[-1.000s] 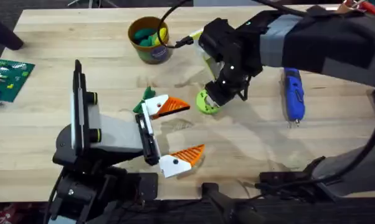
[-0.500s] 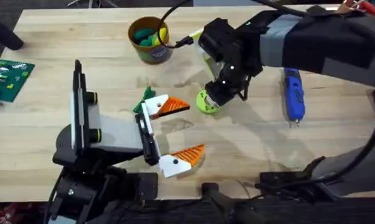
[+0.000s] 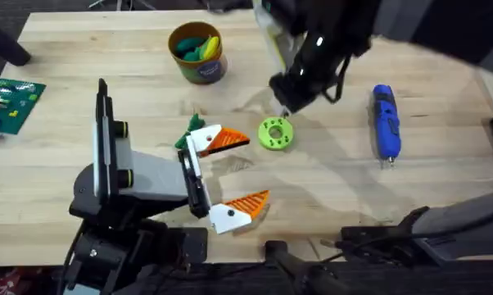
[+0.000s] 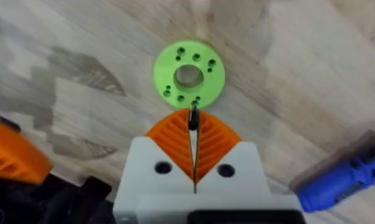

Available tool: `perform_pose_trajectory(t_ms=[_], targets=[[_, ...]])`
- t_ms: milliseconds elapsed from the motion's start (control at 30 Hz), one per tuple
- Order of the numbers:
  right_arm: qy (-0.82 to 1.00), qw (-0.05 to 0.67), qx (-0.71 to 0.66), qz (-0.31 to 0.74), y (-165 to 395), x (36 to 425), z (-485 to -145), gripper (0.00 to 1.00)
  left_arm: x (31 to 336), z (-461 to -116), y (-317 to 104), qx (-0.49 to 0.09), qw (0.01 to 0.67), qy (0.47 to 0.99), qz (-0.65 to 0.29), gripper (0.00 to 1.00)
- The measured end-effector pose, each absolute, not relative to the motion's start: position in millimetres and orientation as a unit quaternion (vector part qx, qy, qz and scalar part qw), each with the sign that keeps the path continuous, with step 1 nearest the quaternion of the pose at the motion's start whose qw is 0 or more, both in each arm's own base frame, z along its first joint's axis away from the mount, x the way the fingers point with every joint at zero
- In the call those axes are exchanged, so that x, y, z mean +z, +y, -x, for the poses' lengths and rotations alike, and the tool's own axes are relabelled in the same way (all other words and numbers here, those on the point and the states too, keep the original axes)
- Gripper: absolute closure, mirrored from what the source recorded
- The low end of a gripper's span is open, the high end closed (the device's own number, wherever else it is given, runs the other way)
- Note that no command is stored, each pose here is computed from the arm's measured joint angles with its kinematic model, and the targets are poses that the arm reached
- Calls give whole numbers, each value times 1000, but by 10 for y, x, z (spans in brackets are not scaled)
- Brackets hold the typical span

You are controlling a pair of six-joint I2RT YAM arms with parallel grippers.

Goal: Pick up the gripper from the table and insert it into the empty holder that is missing its gripper. Then pick up a screw, insert it into the mounting hole, and use the screwdriver to tighten it. Finally, clean up the table by picking up the vegetable and placing it into the bucket.

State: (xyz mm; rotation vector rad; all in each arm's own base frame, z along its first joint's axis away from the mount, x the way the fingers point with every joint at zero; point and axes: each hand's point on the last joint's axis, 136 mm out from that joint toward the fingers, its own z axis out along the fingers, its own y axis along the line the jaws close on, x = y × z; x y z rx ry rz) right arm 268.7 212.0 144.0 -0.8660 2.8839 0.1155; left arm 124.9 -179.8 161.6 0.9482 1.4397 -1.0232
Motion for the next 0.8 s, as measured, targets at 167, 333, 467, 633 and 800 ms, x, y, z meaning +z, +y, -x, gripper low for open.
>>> perform_pose_trajectory(t_ms=[167,333,467,633,800], targets=[[950,86,45,297,2133,1928,-2710,995,1616,-1249,-1798,-430,538,605,-399,14],[944,117,56,305,2136,2380,-2715,995,1616,-1249,-1798,-430,538,605,-399,15],[937,143,65,313,2176,2625,-2719,995,1616,-1249,-1798,-430,538,605,-399,15],[921,152,79,350,2349,2723,-2602,995,1616,-1249,-1798,-430,538,605,-399,15],[909,141,89,382,2492,2754,-2483,995,1616,-1249,-1798,-430,538,605,-399,13]])
